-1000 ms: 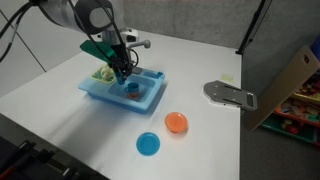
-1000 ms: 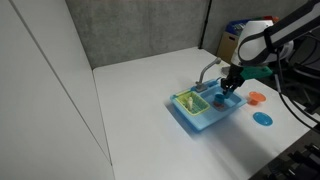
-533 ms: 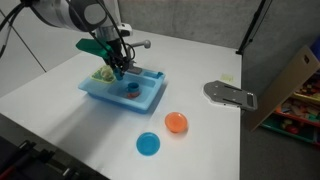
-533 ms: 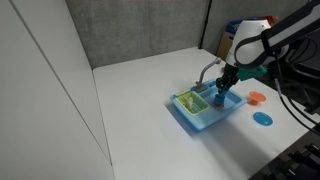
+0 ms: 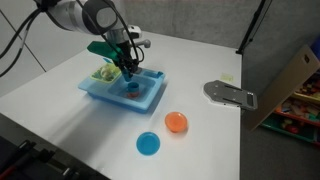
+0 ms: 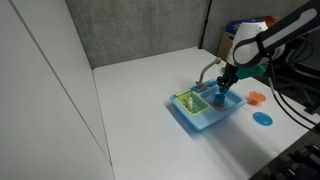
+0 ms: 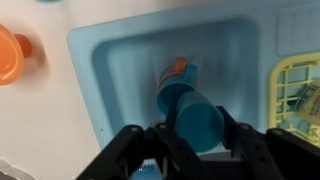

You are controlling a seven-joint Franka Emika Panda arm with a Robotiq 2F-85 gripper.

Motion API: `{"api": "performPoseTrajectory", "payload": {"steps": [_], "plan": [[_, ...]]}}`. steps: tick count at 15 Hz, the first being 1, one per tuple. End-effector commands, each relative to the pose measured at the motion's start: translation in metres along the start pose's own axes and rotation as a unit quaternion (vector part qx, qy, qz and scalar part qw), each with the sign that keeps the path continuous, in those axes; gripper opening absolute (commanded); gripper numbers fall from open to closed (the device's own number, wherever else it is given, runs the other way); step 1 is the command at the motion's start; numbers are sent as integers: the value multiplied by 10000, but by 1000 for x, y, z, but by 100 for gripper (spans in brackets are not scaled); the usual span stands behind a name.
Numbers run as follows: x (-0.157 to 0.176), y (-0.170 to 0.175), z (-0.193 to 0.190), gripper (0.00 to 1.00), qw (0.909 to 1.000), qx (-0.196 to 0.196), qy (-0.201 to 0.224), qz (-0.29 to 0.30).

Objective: Pick up the blue handleless cup on top of the orange saucer plate and put it in the blue cup with a handle inside the sink

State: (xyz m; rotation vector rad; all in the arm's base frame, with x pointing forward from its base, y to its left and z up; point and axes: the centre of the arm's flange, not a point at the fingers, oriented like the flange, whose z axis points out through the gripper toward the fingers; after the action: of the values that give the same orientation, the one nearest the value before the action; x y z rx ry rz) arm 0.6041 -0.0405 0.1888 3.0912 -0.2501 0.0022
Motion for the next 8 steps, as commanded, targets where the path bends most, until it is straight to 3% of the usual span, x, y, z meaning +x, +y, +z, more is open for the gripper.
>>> {"api": "performPoseTrajectory", "payload": {"steps": [1, 8], "plan": [[21, 8, 11, 17, 9998, -65, 21, 172], [34, 13, 28, 17, 9997, -73, -12, 244]]}}
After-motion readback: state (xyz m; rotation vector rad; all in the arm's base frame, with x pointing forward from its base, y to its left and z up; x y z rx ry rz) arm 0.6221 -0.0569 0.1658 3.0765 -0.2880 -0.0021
